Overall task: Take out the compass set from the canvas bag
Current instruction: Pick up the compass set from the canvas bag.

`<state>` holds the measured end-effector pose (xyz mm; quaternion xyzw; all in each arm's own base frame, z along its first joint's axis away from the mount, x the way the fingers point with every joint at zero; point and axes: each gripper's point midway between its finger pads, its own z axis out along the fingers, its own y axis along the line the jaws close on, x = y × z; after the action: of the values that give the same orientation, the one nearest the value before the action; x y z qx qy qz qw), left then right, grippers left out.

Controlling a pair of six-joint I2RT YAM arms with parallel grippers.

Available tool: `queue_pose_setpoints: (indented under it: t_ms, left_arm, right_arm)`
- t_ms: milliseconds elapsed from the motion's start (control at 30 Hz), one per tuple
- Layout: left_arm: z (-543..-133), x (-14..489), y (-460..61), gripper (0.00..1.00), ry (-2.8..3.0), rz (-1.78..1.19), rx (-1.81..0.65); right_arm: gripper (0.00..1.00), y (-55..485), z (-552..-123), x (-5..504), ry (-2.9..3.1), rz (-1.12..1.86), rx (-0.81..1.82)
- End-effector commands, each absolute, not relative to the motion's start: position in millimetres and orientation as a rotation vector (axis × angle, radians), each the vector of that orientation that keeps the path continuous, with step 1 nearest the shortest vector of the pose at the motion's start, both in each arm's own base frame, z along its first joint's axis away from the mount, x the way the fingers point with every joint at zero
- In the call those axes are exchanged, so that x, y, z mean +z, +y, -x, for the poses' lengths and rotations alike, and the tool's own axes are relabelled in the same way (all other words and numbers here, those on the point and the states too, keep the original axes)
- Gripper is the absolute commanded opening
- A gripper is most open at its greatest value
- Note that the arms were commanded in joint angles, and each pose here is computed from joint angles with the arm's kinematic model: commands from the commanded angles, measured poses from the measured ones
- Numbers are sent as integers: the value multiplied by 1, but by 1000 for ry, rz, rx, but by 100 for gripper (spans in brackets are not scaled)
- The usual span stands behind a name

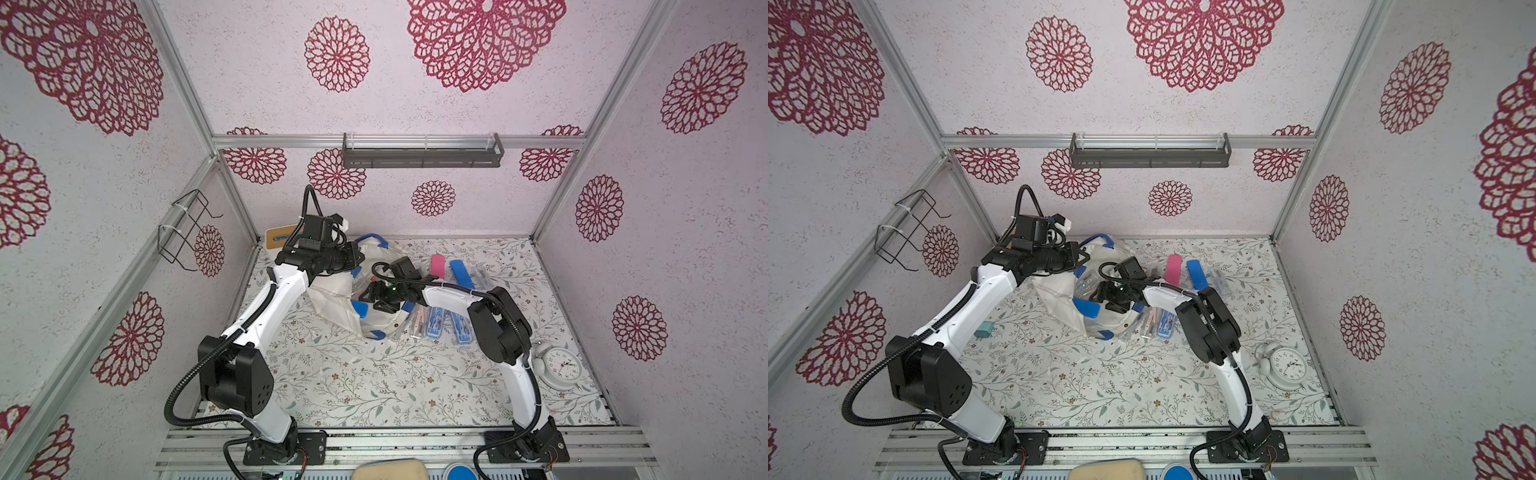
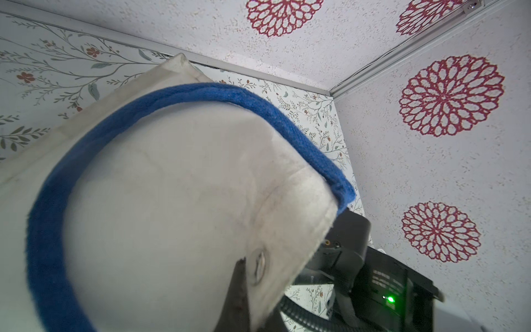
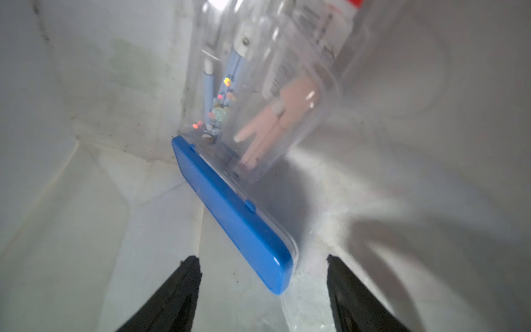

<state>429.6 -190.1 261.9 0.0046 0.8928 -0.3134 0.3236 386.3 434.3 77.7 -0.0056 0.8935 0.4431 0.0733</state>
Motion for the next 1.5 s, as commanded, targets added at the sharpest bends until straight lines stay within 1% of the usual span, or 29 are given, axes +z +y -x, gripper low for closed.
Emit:
queue_pose_setpoints:
  t_ms: [0, 300, 500, 667, 767, 833, 1100, 1300, 1467]
  left_arm:
    - [-432, 283, -195, 0, 2275, -31, -864]
    - [-432, 278, -202, 0, 2291, -35, -884]
    - [-430, 279, -204, 0, 2292, -34, -891]
    - [-428, 278, -205, 0, 2295, -36, -892]
    - [-426, 279, -206, 0, 2295, -32, -896]
    - [-425, 278, -206, 0, 2296, -31, -896]
    - [-422, 280, -204, 0, 2295, -29, -886]
    - [-424, 279, -199, 0, 2295, -14, -886]
    - [-427, 280, -189, 0, 2287, 15, -889]
  right_arm:
    - [72, 443, -385, 84, 2663, -3, 1441]
    - [73, 463, -376, 93, 2568, 12, 1676]
    - [73, 471, -376, 86, 2573, 20, 1698]
    - [70, 477, -377, 85, 2552, 10, 1736]
    - [62, 484, -379, 94, 2498, 10, 1805]
    - [53, 486, -380, 100, 2467, 9, 1836]
    - [27, 486, -380, 118, 2406, 5, 1885]
    - [19, 469, -376, 134, 2382, -18, 1868]
    - [16, 450, -374, 150, 2364, -33, 1839]
